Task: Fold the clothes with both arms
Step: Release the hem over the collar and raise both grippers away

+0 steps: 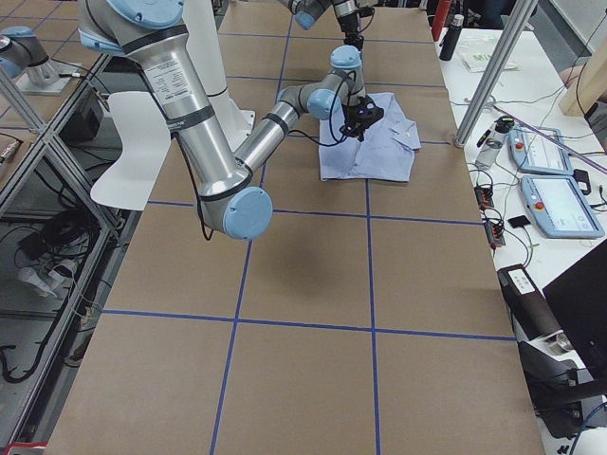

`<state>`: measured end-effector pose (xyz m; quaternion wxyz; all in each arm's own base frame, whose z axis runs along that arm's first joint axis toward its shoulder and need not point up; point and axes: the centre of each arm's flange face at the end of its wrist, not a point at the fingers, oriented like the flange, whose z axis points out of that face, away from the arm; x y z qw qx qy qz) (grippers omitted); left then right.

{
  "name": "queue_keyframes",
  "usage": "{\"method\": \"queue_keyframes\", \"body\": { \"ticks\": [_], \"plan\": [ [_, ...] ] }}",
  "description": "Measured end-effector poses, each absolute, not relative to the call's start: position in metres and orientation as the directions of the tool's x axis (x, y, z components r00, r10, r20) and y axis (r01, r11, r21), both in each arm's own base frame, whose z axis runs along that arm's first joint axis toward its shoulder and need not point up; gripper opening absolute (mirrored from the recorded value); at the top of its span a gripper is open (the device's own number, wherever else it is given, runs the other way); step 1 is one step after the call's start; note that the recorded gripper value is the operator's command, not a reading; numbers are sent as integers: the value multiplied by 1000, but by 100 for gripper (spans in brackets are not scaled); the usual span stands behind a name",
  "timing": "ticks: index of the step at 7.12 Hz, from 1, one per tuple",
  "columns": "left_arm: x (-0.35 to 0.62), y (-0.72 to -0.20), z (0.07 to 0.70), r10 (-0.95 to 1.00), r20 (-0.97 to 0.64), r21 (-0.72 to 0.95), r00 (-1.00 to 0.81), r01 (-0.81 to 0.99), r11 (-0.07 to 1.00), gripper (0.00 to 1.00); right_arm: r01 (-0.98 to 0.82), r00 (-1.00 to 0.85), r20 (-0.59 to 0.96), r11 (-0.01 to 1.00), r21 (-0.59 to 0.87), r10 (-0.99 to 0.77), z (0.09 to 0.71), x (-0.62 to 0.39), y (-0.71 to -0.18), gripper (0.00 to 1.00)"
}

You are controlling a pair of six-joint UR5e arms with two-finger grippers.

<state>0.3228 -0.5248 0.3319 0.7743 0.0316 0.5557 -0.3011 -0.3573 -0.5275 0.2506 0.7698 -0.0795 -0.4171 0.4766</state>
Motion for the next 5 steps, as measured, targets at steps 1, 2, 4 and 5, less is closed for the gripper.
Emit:
{"method": "queue_keyframes", "body": {
  "ticks": [1, 2, 4, 5],
  "plan": [
    [335, -549, 341, -441, -870, -281, 221, 513, 811, 0, -690, 214, 568, 535, -487, 795, 264, -370, -546, 0],
    [347, -570, 351, -448, -861, -276, 239, 521, 808, 0, -708, 223, 572, 534, -462, 789, 277, -384, -565, 0],
    [363, -602, 371, -449, -860, -260, 243, 550, 794, 0, -726, 231, 580, 535, -432, 781, 298, -405, -594, 0],
    [373, -619, 378, -448, -861, -249, 240, 568, 784, 0, -734, 234, 578, 531, -422, 782, 299, -416, -608, 0]
  ]
}}
